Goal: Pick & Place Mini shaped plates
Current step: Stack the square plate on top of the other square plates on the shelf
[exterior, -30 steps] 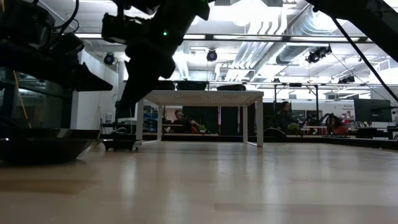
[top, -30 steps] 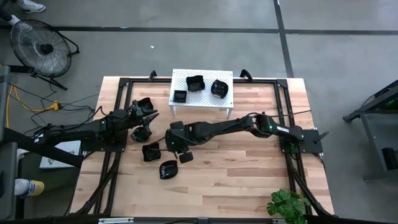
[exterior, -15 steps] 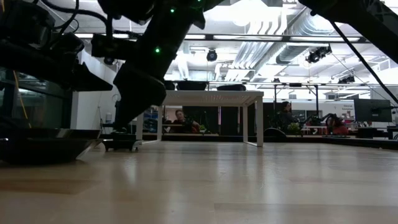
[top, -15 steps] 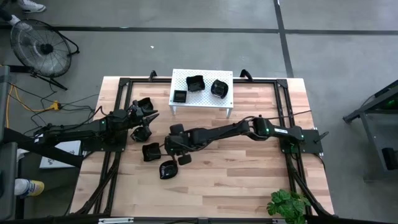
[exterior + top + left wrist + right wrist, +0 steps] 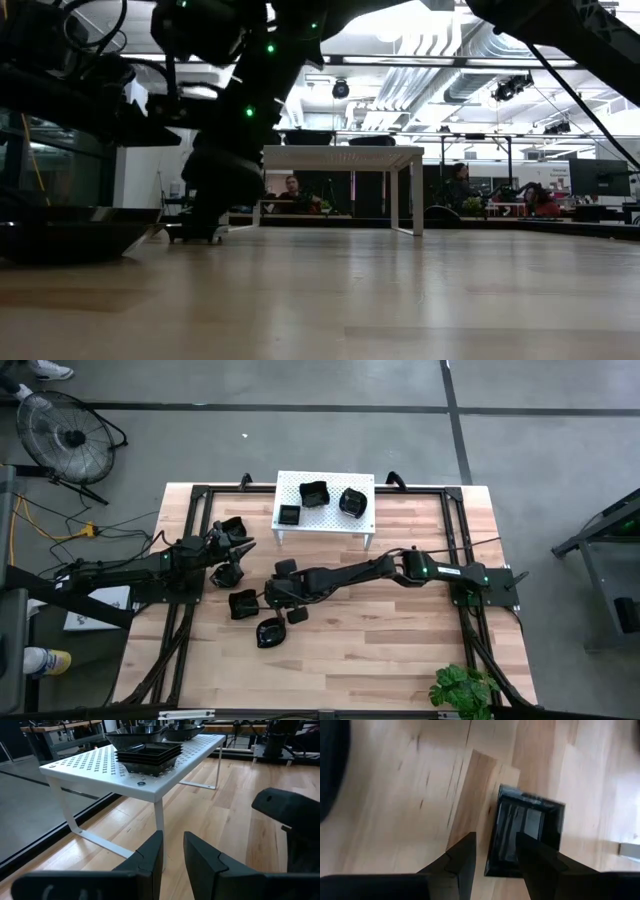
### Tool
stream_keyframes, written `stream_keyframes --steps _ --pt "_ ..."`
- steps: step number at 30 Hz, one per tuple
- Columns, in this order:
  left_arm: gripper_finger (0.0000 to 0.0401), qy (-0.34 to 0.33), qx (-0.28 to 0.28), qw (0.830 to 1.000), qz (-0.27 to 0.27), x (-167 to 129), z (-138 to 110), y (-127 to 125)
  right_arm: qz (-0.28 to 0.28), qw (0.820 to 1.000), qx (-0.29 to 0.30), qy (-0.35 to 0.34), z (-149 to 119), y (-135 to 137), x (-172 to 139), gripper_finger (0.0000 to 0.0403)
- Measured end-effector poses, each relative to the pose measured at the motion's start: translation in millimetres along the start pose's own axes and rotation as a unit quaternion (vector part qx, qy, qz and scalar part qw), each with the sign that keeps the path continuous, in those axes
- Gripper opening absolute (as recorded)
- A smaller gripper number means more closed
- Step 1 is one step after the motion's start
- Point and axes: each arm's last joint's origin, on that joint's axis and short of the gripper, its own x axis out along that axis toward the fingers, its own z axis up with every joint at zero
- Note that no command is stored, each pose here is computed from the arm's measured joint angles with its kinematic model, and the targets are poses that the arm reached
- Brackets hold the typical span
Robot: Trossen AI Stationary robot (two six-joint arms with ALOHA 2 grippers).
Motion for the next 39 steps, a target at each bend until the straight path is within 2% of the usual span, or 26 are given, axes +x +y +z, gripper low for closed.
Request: stream_keyframes --steps 11,23,39 --pt "0.0073 0.0 0.0 1.0 0.0 0.0 0.0 0.0 -0.005 1.0 0.0 -0.001 -0.4 1.2 3.9 0.013" --pt "0.0073 0.0 0.0 1.0 -0.001 0.0 0.0 -0.1 -0.001 1.0 0.0 0.001 -1.4 2.2 6.2 0.0081" --pt "0.0073 0.0 0.0 1.0 -0.001 0.0 0.0 -0.1 0.001 1.0 0.011 0.004 -3.4 0.7 10.6 0.0039"
